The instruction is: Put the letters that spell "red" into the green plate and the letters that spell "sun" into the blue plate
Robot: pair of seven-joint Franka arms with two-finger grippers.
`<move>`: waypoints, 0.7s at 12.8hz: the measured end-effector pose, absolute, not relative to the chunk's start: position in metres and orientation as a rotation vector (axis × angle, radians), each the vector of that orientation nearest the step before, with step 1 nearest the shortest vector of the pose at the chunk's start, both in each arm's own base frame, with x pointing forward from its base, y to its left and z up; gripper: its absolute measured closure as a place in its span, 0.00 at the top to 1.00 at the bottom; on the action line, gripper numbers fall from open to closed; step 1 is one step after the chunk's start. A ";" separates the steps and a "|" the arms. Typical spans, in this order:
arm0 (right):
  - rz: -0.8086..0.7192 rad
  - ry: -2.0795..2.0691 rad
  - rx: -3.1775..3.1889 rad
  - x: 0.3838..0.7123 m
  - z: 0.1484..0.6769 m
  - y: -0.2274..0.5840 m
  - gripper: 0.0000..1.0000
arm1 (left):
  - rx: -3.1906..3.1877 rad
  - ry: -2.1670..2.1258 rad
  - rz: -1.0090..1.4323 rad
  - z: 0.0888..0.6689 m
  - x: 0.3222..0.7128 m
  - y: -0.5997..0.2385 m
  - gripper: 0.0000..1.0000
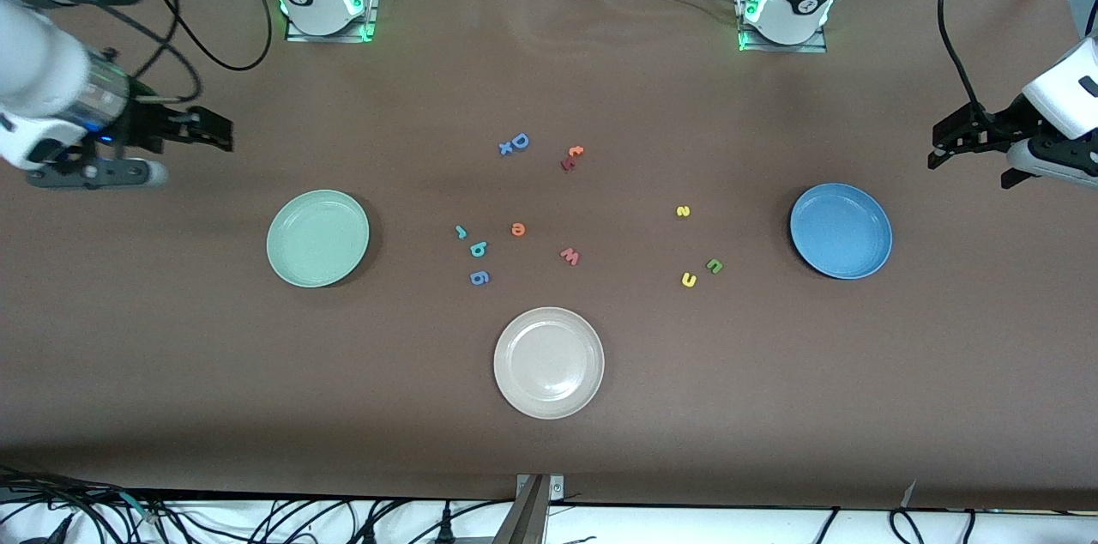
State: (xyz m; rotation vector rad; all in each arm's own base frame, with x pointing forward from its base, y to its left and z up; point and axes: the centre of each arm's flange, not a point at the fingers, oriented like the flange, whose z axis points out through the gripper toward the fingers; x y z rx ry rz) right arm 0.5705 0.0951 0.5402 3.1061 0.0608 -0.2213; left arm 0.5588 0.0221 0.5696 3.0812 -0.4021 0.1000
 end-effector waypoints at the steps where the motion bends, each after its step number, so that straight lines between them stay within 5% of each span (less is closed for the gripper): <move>1: -0.186 0.016 3.106 0.574 0.533 0.120 1.00 | 3.081 -0.402 0.100 0.570 0.559 0.022 1.00; 9: -0.185 -0.017 3.072 0.574 0.386 0.304 1.00 | 3.081 -0.404 0.100 0.570 0.559 0.021 1.00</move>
